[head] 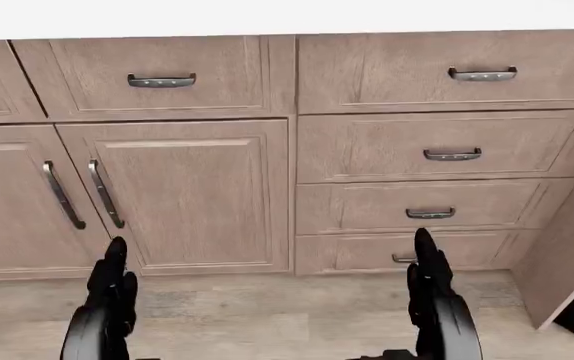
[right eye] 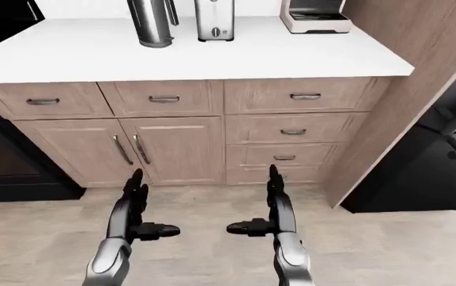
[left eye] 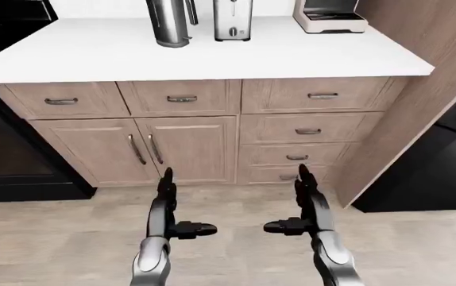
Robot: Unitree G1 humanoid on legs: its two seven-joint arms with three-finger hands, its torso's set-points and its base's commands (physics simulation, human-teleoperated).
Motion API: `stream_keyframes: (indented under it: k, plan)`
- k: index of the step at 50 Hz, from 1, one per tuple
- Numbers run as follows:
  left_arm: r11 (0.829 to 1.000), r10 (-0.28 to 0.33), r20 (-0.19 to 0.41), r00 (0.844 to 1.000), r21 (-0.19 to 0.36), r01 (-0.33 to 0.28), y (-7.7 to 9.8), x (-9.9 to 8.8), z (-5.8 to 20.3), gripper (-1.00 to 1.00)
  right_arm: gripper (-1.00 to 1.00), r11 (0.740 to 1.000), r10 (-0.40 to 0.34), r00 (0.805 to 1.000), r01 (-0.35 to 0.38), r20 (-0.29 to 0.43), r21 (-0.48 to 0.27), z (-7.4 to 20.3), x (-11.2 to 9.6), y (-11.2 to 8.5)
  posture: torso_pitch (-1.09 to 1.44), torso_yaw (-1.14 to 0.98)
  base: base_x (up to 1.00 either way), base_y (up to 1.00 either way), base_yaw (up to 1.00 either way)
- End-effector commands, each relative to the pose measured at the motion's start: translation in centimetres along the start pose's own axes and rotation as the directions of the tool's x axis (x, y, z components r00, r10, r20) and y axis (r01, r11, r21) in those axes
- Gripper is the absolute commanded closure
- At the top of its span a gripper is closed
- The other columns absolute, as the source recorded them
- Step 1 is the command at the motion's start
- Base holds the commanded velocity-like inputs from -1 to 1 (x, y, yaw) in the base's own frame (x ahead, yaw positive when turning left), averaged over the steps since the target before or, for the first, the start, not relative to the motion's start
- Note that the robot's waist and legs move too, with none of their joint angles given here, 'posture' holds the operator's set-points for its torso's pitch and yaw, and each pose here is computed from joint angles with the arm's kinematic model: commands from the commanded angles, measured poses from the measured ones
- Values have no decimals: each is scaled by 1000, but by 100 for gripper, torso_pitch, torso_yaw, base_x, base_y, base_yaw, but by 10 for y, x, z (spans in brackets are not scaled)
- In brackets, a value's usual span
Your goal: Press down the lever to turn on the electric kettle.
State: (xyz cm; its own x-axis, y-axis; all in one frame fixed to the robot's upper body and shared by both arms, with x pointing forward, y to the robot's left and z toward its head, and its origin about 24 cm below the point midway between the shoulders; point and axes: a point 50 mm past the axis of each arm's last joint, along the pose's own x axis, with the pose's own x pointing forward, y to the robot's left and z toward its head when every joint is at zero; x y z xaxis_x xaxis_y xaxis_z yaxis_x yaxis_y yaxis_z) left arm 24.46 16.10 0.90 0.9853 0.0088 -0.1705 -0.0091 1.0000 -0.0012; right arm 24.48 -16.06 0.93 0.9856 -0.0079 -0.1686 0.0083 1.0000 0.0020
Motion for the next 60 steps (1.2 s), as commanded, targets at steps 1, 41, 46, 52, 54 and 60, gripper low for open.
stream_keyframes:
  k: [1, 41, 46, 52, 54, 60]
  plan:
    - [1000, -6, 185, 983, 14, 3, 0, 0, 37, -100, -100, 1000, 14, 978, -14, 208, -1, 43, -4, 3, 0, 0, 0, 0, 0]
    - [999, 13, 353, 936, 31, -26, -7, -37, 100, -100, -100, 963, 11, 933, 87, 359, -255, 137, -44, 11, 0, 0, 0, 3, 0]
    - [999, 16, 363, 932, 38, -31, -6, -38, 102, -100, -100, 963, 19, 930, 81, 366, -256, 138, -44, 10, 0, 0, 0, 44, 0]
    - [999, 13, 363, 932, 41, -30, -6, -38, 102, -100, -100, 963, 28, 929, 74, 369, -260, 139, -45, 11, 0, 0, 0, 45, 0]
    - [998, 5, 376, 926, 55, -28, -8, -41, 103, -100, -100, 963, 32, 930, 70, 367, -260, 138, -45, 12, 0, 0, 0, 44, 0]
    - [997, 9, 380, 925, 62, -35, -7, -43, 104, -100, -100, 963, 43, 931, 58, 363, -262, 138, -44, 14, 0, 0, 0, 44, 0]
